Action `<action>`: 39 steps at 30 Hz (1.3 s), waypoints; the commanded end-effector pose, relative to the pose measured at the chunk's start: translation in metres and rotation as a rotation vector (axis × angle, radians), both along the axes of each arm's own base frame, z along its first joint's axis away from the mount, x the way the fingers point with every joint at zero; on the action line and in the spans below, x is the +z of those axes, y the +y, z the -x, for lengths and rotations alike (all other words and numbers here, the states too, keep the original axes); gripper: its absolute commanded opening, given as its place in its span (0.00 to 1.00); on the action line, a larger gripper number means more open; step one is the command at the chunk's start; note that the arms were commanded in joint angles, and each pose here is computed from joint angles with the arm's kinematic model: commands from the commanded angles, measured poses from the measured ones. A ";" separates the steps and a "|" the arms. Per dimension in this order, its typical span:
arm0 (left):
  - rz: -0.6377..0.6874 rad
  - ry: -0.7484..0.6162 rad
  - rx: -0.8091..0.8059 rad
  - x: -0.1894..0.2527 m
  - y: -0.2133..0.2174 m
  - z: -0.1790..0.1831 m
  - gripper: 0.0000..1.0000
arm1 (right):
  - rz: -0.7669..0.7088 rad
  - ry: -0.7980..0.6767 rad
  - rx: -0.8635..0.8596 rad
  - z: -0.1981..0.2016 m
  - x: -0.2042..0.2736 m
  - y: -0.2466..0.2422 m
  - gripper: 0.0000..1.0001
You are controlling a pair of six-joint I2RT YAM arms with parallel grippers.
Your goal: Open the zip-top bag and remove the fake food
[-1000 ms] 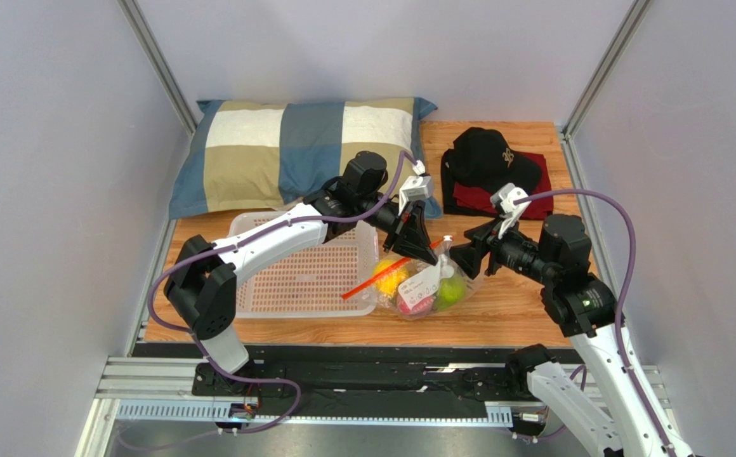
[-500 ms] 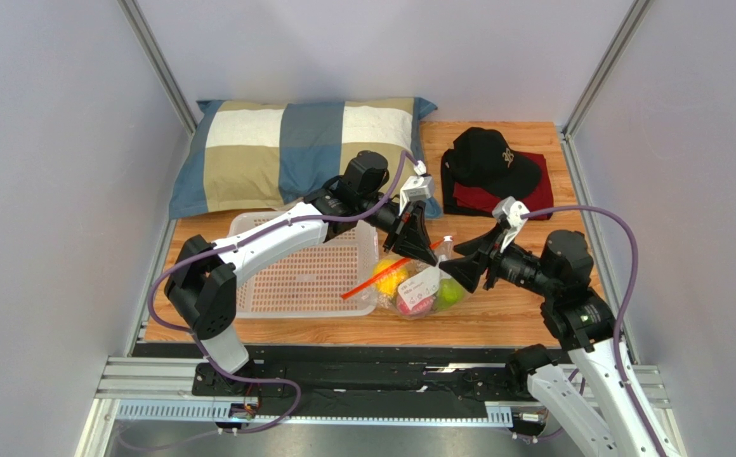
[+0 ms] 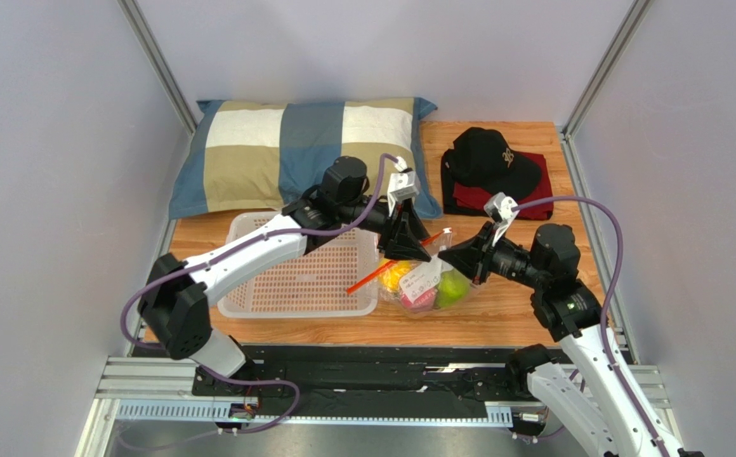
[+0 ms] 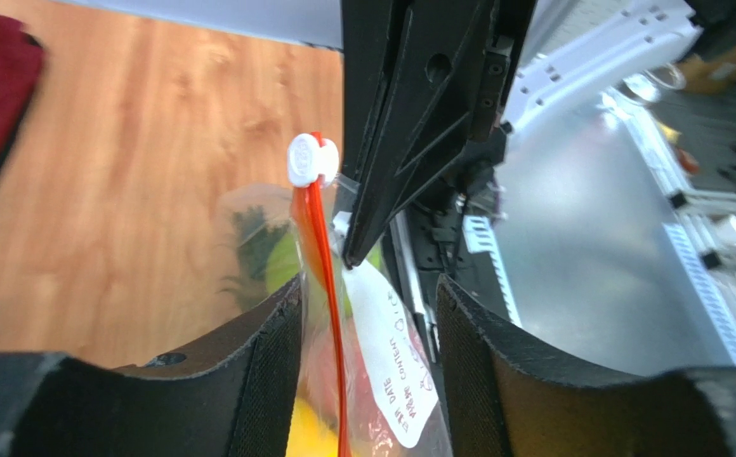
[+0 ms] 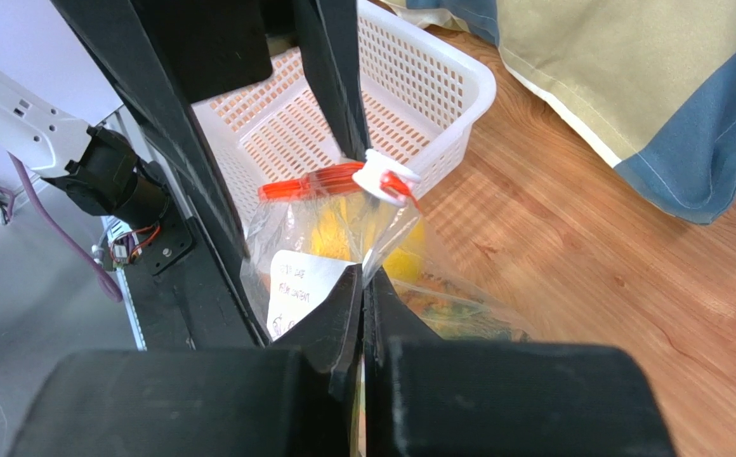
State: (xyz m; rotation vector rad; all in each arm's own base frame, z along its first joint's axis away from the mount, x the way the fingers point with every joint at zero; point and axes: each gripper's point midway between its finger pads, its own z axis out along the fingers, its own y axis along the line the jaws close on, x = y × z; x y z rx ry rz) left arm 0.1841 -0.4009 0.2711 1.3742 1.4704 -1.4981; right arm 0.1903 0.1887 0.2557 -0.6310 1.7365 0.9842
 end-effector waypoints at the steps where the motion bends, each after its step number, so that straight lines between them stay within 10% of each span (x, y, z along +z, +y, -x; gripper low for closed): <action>1: 0.153 -0.206 0.207 0.058 -0.003 -0.016 0.57 | -0.027 -0.092 0.012 0.008 0.031 -0.002 0.00; 29: 0.144 -0.329 0.106 0.050 -0.034 -0.001 0.31 | -0.024 -0.076 0.084 0.021 0.034 0.003 0.00; 38: 0.142 -0.328 0.076 0.051 -0.035 0.001 0.03 | -0.003 -0.068 0.066 0.021 0.030 0.000 0.00; 39: 0.139 -0.328 0.082 0.052 -0.034 0.000 0.00 | 0.016 -0.060 0.024 0.016 0.027 -0.005 0.12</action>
